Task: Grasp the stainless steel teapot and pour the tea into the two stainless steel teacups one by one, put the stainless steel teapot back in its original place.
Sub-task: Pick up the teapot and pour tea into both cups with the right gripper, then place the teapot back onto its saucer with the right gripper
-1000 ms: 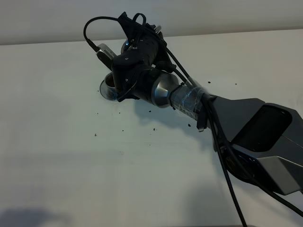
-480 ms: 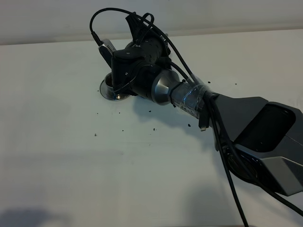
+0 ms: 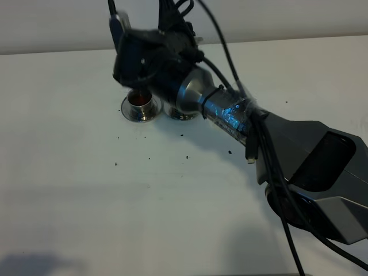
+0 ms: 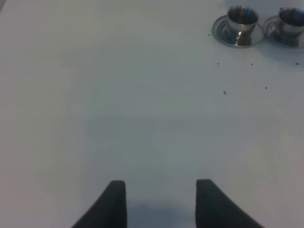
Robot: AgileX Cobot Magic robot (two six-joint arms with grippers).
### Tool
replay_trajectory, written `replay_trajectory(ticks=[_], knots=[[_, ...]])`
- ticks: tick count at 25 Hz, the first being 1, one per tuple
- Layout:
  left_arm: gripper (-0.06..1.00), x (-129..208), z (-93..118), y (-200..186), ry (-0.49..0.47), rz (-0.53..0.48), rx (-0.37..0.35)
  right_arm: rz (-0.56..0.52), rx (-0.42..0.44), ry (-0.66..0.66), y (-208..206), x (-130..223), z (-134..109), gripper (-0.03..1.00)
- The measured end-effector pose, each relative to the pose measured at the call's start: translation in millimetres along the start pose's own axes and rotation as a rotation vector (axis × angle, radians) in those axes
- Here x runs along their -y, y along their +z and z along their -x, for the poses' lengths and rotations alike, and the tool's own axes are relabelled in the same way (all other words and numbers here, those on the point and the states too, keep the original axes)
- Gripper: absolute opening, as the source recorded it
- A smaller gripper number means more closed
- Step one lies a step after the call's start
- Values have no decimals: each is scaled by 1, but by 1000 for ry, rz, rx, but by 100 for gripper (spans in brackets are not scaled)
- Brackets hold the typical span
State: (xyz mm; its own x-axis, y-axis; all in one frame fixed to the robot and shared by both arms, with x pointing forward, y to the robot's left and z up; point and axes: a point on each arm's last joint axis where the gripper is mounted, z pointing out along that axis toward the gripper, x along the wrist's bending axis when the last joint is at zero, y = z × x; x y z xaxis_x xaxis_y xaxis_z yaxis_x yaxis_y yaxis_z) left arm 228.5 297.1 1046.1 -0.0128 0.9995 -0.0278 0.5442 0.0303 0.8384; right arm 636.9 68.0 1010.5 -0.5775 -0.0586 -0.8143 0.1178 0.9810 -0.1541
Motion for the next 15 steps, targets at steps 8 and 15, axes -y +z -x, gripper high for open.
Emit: replay_trajectory(ticks=[8,15], knots=[[38,0,0,0,-1,0,0,128,-180,479,-24,-5,8,18],[38,0,0,0,-1,0,0,186,-379,678,-44,-5,6,18]])
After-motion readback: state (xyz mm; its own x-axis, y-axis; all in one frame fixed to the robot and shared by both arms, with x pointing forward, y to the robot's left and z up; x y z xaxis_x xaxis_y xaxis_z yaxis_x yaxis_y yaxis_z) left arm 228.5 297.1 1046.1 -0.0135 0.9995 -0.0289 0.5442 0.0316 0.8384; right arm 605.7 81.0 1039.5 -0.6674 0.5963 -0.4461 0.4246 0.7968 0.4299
